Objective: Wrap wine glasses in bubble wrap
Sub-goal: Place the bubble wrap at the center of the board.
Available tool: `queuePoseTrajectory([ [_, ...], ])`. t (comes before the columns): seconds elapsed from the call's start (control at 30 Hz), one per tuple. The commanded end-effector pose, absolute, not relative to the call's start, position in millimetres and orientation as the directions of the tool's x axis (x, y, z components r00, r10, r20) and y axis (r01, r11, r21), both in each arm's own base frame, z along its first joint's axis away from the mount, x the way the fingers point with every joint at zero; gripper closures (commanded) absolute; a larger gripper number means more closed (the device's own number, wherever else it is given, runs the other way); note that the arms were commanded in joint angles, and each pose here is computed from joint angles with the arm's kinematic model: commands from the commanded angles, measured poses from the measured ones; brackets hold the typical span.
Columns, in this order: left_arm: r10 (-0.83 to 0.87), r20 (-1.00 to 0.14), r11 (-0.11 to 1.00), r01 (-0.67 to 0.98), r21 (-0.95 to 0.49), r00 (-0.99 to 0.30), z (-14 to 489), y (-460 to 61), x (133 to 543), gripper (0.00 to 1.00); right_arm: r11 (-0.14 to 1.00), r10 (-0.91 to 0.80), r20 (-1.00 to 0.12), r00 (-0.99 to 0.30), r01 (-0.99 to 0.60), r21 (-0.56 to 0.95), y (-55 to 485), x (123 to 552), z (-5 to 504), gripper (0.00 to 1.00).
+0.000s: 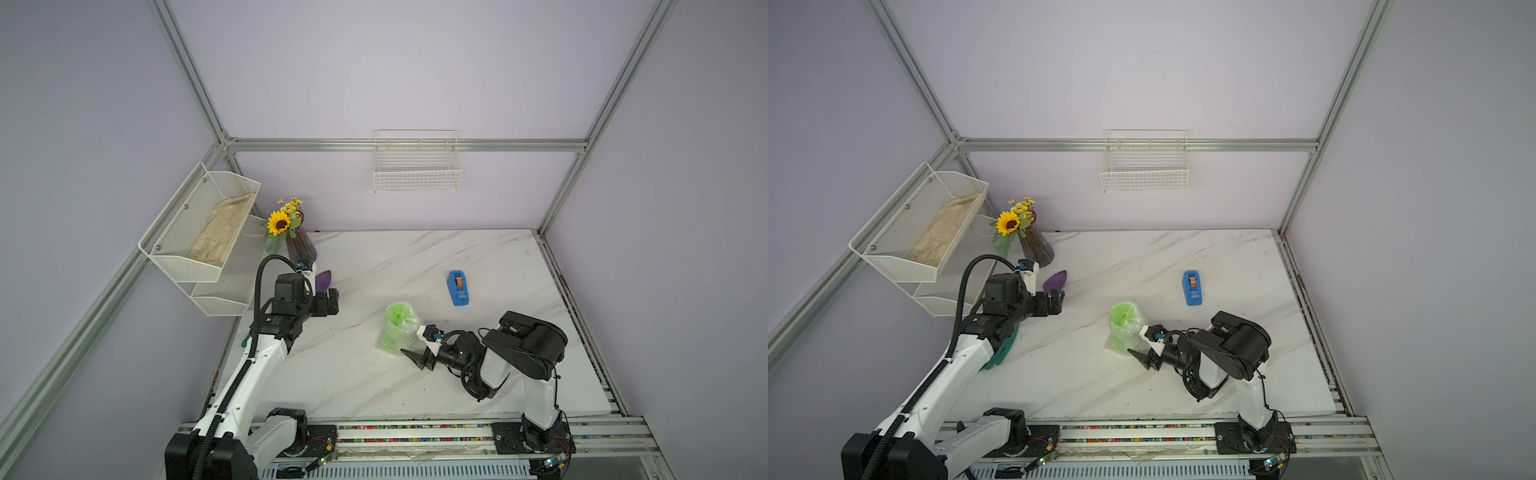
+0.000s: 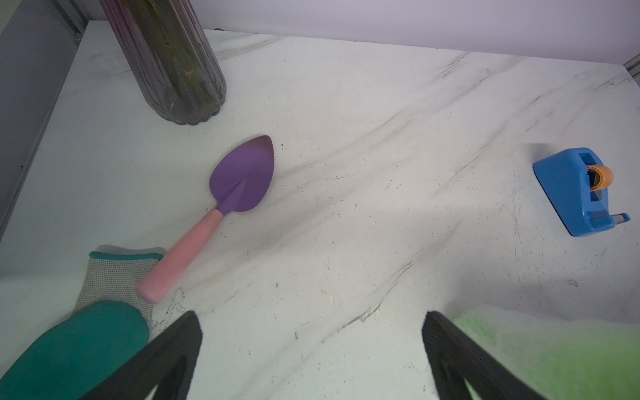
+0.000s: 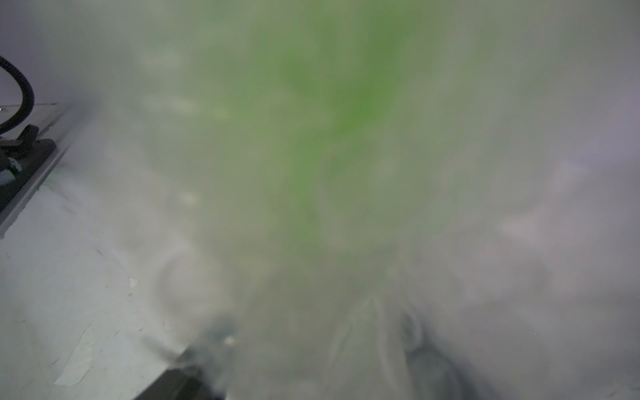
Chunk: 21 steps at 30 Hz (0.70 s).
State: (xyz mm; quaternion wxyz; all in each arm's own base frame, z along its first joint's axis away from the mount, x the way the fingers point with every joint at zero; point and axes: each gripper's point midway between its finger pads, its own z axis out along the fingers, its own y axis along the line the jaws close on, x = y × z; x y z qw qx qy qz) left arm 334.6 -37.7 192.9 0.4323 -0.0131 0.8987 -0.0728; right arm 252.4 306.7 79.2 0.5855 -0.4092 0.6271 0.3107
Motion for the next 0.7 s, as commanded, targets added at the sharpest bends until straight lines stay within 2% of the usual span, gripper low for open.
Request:
queuePoseTrajectory([
  [0.0,-0.115,-0.787,0.986,0.029,-0.166,-0.606,195,-37,336,0.00,0.540,0.020,-0.982,0.187,-0.829,-0.147,298,255,149,0.12],
  [0.3,-0.116,-0.784,0.987,0.014,-0.157,-0.610,187,-35,341,0.00,0.550,-0.020,-0.983,0.184,-0.819,-0.164,281,240,173,0.09],
  [0.47,-0.116,-0.787,0.993,-0.059,-0.102,-0.606,176,-19,343,0.00,0.670,0.011,-0.991,0.133,-0.737,-0.092,250,248,213,0.08],
  [0.53,-0.148,-0.794,0.983,-0.175,-0.053,-0.589,167,2,343,0.00,0.784,0.020,-0.995,0.098,-0.619,-0.045,219,268,233,0.07],
  [0.6,-0.102,-0.803,0.970,-0.237,0.050,-0.587,159,21,343,0.00,0.925,0.015,-0.998,0.061,-0.380,-0.009,167,297,241,0.03],
  [0.67,-0.064,-0.823,0.944,-0.303,0.134,-0.564,148,39,344,0.00,0.991,0.015,-1.000,0.016,-0.132,0.013,100,329,234,0.03],
])
